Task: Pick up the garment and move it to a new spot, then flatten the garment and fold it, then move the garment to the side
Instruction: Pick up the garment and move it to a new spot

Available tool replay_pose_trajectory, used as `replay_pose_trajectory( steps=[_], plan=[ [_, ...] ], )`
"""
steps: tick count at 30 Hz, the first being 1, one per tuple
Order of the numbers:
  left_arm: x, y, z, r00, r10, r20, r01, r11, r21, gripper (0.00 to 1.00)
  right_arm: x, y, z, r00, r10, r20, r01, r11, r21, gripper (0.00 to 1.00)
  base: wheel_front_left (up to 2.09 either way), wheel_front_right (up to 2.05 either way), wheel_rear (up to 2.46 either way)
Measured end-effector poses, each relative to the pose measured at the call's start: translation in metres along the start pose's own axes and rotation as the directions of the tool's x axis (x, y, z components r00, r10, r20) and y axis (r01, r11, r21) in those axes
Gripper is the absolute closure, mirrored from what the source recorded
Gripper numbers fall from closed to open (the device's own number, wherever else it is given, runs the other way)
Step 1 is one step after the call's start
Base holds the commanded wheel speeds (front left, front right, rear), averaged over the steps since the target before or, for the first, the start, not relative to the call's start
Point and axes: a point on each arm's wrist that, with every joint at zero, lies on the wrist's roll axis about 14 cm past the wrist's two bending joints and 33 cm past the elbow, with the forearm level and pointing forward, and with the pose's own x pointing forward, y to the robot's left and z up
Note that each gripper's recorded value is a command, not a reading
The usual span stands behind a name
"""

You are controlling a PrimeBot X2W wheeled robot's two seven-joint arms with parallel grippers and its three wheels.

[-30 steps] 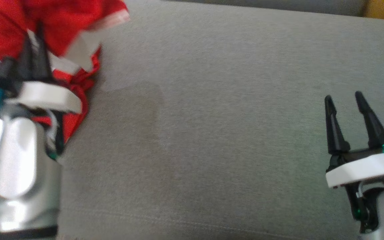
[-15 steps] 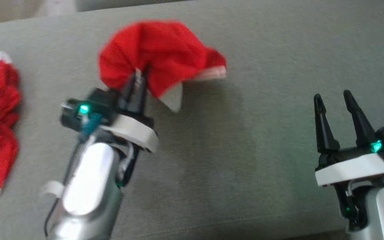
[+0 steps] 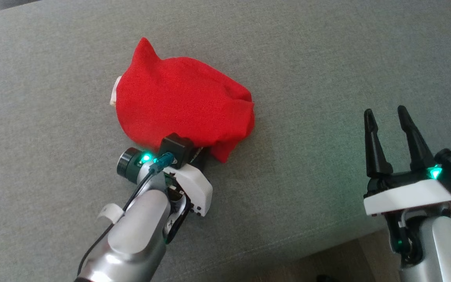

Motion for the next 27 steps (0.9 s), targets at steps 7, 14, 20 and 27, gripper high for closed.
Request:
replay_pose_trajectory(
  steps=[7, 14, 20, 27],
  plan=[
    [-0.009, 0.008, 0.015, 0.997, 0.054, 0.059, -0.056, 0.998, 0.023, 0.00, 0.004, 0.010, 0.008, 0.999, 0.032, 0.031, -0.032, 0.999, 0.009, 0.00, 0.00, 0.00, 0.00],
    [-0.047, 0.036, 0.044, 0.959, 0.223, 0.176, -0.228, 0.974, 0.007, 0.00, 0.007, 0.035, 0.019, 0.992, 0.109, 0.065, -0.110, 0.994, 0.014, 0.00, 0.00, 0.00, 0.00],
    [-0.089, 0.067, 0.059, 0.894, 0.375, 0.244, -0.383, 0.924, -0.015, 0.00, 0.004, 0.052, 0.014, 0.986, 0.161, 0.039, -0.162, 0.987, 0.016, 0.00, 0.00, 0.00, 0.00],
    [-0.154, 0.106, 0.089, 0.764, 0.536, 0.359, -0.553, 0.831, -0.061, 0.00, 0.006, 0.074, 0.024, 0.972, 0.228, 0.056, -0.228, 0.974, 0.002, 0.00, 0.00, 0.00, 0.00]
  ],
)
